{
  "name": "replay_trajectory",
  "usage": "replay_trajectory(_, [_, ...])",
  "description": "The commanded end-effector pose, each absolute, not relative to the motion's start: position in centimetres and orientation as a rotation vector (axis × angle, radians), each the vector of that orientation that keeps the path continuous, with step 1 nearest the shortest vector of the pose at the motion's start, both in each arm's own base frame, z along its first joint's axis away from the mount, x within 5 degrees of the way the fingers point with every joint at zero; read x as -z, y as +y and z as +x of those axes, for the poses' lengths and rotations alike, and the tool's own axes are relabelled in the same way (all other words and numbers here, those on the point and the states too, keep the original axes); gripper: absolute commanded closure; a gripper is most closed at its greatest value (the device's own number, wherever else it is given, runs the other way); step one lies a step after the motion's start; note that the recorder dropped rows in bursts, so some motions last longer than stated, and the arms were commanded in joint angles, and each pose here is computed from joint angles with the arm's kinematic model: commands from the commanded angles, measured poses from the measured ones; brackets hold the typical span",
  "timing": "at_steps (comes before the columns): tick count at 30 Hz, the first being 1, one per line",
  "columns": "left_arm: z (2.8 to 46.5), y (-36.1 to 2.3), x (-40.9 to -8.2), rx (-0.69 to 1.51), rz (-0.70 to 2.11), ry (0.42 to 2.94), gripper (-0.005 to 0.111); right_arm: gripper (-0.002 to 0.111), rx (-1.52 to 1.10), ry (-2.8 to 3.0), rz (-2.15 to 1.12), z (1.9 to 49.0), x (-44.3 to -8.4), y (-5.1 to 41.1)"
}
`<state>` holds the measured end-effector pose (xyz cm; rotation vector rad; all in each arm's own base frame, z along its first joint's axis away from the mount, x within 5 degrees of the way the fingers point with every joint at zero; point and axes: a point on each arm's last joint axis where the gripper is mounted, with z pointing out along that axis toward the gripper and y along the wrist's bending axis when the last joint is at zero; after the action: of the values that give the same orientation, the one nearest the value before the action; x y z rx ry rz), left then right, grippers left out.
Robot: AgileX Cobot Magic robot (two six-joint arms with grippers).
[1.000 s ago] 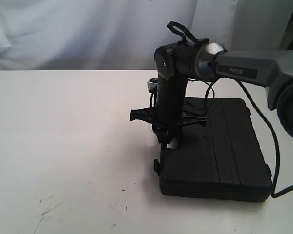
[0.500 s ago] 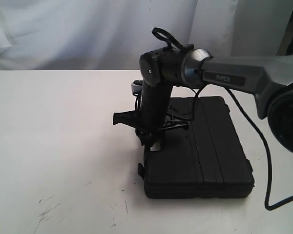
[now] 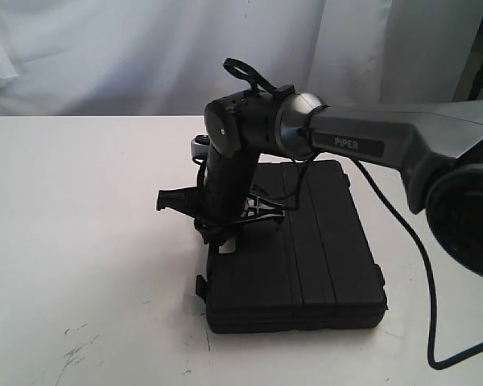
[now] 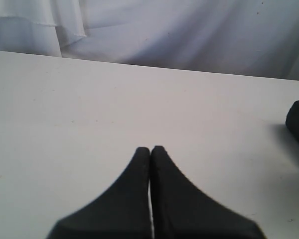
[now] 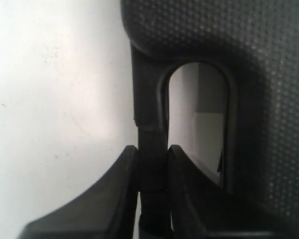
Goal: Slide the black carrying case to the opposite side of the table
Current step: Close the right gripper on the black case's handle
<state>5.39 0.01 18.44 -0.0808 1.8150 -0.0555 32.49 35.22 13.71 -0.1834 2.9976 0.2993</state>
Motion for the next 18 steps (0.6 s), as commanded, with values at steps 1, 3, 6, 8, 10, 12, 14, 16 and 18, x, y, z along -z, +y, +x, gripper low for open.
replay_trajectory(1, [5.4, 0.0, -18.4, 0.054, -0.082, 1.8, 0.107, 0.108, -0.416, 2.968, -0.162, 31.4, -13.8, 37.1])
replay_trajectory(3, [5.4, 0.0, -18.4, 0.054, -0.082, 1.8, 0.107, 0.108, -0.439, 2.957, -0.154, 31.1, -13.9, 37.5])
replay_trajectory(6, [5.4, 0.0, -18.4, 0.054, -0.082, 1.8, 0.107, 0.108, -0.485, 2.945, -0.15, 30.7, -14.0, 38.2])
replay_trajectory(8, [5.4, 0.0, -18.4, 0.054, -0.082, 1.8, 0.107, 0.108, -0.512, 2.928, -0.16, 30.4, -14.0, 38.7])
replay_trajectory(10, [5.4, 0.0, -18.4, 0.054, -0.082, 1.8, 0.107, 0.108, -0.534, 2.909, -0.158, 30.3, -14.1, 39.0])
replay_trajectory(12, [5.4, 0.0, -18.4, 0.054, -0.082, 1.8, 0.107, 0.108, -0.56, 2.888, -0.146, 30.3, -14.2, 39.3])
replay_trajectory(14, [5.4, 0.0, -18.4, 0.054, -0.082, 1.8, 0.107, 0.108, -0.594, 2.871, -0.131, 30.4, -14.3, 39.5])
replay_trajectory(16, [5.4, 0.0, -18.4, 0.054, -0.082, 1.8, 0.107, 0.108, -0.619, 2.854, -0.122, 30.5, -14.4, 39.6])
replay_trajectory(18, [5.4, 0.0, -18.4, 0.054, -0.082, 1.8, 0.107, 0.108, -0.646, 2.835, -0.112, 30.6, -14.5, 39.8])
